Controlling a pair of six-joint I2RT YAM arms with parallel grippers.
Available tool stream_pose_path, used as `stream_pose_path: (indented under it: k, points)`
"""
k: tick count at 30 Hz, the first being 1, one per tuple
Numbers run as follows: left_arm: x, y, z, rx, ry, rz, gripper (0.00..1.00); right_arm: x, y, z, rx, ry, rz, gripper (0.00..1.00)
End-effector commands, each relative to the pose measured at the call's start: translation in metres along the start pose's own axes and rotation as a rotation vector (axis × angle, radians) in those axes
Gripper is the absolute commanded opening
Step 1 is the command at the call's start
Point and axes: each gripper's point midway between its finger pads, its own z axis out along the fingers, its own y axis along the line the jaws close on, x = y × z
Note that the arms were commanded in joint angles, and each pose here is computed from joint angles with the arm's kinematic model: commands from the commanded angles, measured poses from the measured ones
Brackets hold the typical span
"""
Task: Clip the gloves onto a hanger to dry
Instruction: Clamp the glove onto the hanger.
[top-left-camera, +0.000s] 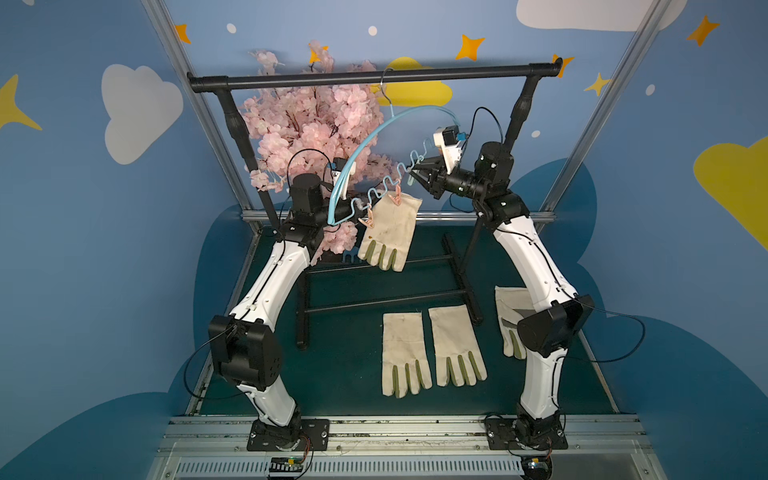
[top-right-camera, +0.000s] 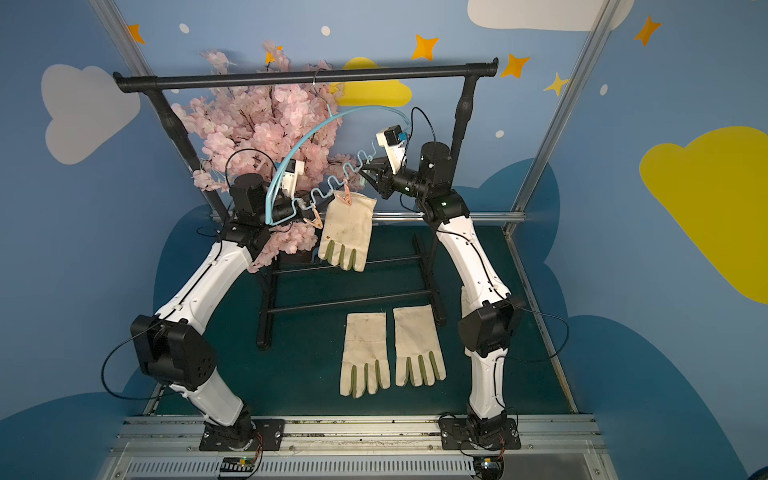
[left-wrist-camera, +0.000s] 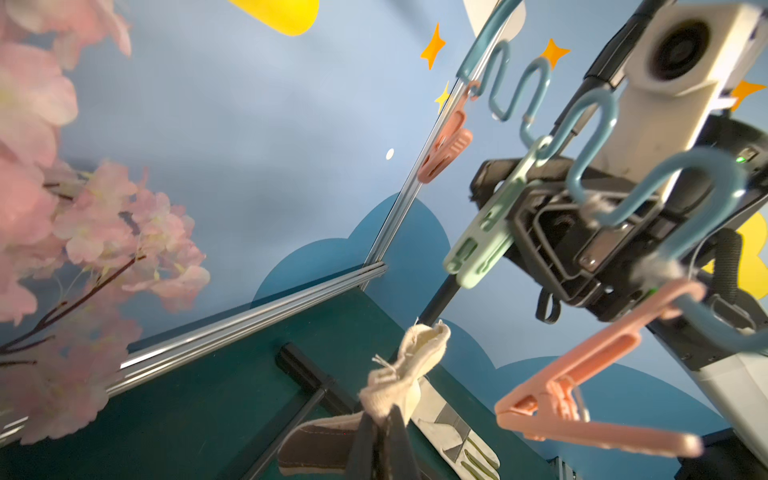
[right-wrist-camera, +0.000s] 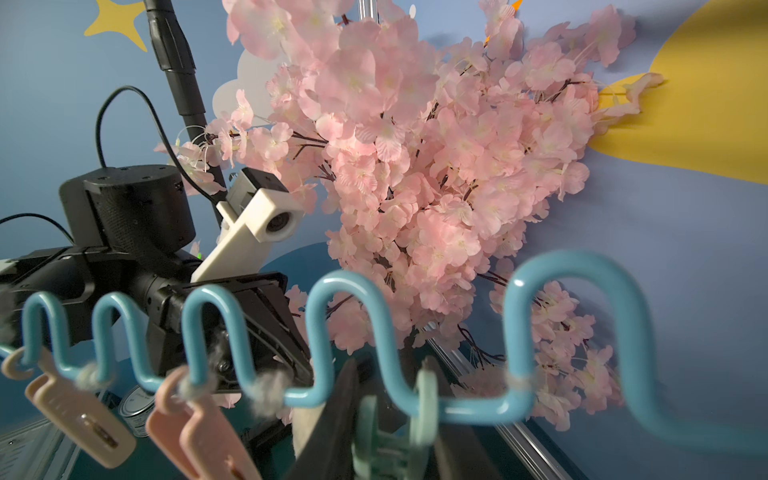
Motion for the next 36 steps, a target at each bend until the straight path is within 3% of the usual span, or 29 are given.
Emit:
stream_pose_path:
  k: [1, 36]
  points:
    - [-0.015, -0.016, -0.001, 0.058, -0.011, 0.029, 0.03, -0.021, 0.011, -0.007, -0.027, -0.043, -0.043, 0.25]
    - [-0.042, -0.026, 0.016, 0.116, -0.024, 0.031, 0.03, -0.016, 0.011, -0.008, -0.062, -0.040, -0.012, 0.24]
